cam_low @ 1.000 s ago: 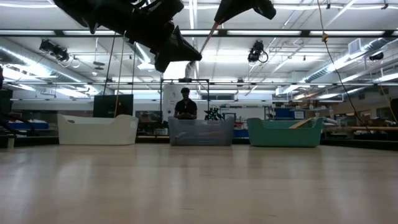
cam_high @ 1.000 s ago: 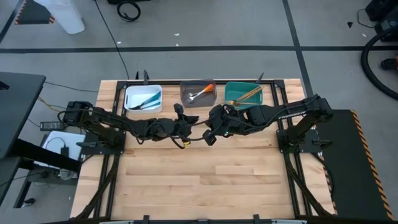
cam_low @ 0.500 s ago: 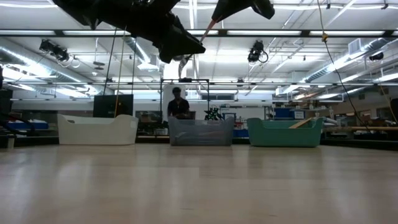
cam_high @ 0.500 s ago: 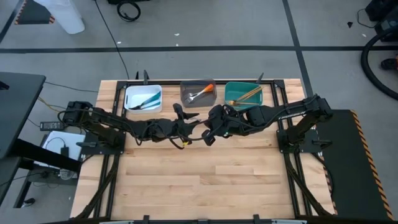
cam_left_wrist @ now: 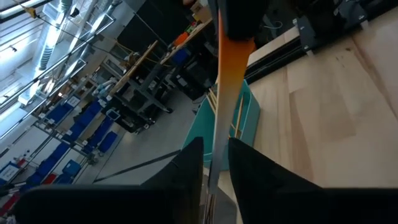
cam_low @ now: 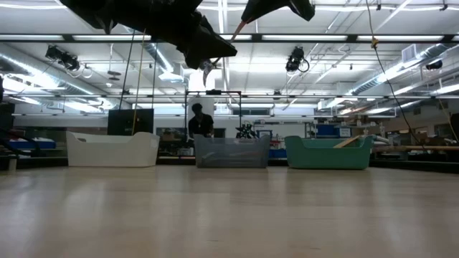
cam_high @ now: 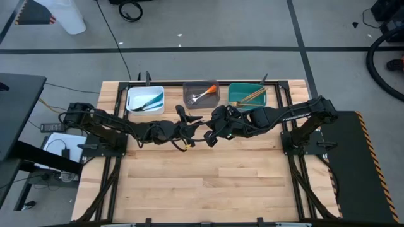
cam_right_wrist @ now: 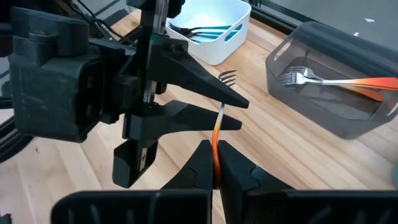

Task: Sort silverware by color (type)
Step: Put the orange fork into the black bin

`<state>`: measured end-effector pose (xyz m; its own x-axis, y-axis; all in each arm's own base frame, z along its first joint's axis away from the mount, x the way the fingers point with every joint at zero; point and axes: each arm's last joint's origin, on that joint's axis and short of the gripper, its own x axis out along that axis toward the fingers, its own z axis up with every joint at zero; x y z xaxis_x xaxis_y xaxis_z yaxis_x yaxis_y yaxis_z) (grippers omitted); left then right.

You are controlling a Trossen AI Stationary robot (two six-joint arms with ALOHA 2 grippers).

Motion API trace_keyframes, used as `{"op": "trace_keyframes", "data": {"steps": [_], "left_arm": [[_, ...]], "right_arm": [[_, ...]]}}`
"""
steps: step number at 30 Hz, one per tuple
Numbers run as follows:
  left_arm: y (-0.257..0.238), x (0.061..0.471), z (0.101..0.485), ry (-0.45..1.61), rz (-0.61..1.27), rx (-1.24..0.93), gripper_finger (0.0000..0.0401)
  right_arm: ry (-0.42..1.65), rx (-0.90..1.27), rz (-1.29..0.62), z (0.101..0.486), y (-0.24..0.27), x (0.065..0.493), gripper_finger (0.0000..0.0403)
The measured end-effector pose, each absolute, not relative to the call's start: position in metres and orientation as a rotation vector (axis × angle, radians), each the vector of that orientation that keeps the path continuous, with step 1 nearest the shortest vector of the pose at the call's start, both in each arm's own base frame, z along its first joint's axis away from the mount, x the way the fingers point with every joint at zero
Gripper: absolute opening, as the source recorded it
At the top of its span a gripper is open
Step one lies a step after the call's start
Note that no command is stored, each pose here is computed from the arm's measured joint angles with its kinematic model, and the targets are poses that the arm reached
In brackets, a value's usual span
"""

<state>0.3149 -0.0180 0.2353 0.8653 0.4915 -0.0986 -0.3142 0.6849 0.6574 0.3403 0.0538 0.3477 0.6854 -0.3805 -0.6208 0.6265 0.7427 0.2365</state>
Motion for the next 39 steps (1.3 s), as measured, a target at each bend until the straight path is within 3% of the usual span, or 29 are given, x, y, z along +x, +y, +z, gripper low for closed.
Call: {"op": "trace_keyframes", "data": {"steps": [8,18,39], "left_arm": [[-0.019,0.315,0.234,0.288,0.451,0.688,0.0021],[-0.019,0.315,0.234,0.285,0.450,0.680,0.0023],[-0.013,0.315,0.232,0.313,0.466,0.682,0.0023]], "right_arm": [[0.582,0.460,-0.582,0.347,0.054,0.340,0.0017],[0.598,0.465,-0.558,0.347,0.055,0.340,0.0035],[0.714,0.415,-0.525,0.354,0.051,0.328,0.0153]]}}
